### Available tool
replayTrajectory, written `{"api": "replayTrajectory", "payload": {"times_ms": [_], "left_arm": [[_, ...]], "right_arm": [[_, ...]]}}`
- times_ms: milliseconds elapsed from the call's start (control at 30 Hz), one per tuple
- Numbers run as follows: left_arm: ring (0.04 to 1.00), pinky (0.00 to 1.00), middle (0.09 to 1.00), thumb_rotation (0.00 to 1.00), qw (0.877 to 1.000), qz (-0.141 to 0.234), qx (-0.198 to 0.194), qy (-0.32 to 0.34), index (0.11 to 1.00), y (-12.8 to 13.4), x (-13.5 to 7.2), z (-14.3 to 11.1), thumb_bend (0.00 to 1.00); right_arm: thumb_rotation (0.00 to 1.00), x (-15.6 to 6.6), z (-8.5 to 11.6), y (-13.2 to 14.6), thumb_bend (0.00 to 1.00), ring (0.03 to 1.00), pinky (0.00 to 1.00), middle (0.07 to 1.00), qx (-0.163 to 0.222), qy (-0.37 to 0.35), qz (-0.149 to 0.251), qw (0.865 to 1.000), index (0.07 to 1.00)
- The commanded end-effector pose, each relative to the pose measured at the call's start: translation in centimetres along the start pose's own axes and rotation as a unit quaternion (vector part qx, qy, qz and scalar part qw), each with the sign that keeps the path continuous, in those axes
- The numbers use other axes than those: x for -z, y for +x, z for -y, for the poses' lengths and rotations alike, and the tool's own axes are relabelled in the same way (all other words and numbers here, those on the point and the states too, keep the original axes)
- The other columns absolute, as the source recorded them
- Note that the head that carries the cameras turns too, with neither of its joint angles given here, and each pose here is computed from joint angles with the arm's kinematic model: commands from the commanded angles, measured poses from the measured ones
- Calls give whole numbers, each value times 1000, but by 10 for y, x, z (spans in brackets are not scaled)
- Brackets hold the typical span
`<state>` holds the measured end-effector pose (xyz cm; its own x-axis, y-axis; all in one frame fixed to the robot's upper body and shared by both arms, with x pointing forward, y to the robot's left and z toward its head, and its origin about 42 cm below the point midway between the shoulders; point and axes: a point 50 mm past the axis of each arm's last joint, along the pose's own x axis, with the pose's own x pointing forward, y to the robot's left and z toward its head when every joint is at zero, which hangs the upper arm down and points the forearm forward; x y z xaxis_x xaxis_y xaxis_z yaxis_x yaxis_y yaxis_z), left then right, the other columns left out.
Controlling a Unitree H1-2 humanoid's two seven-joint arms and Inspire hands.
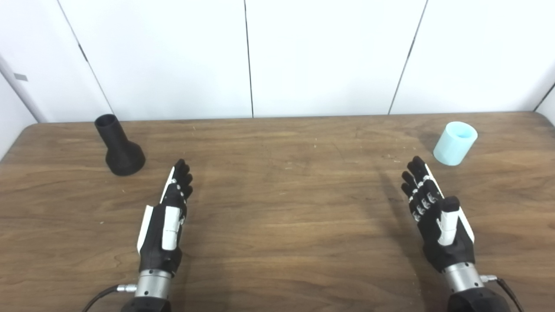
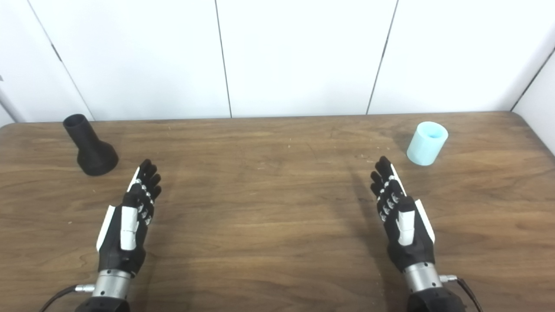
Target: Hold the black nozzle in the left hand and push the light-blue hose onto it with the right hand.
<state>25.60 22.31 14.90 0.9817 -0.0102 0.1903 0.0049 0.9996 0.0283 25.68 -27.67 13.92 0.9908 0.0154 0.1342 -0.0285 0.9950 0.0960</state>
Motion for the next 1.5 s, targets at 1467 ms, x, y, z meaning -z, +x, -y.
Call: {"api": "replayTrajectory", "payload": {"times_ms": [1467], "left_arm": [[1000, 1000, 1000, 1000, 994, 44, -98, 31, 1000, 15, 32, 24, 643]], "right_arm": [[960, 46, 39, 20, 745, 1000, 1000, 1000, -23, -8, 28, 999, 1000]]}}
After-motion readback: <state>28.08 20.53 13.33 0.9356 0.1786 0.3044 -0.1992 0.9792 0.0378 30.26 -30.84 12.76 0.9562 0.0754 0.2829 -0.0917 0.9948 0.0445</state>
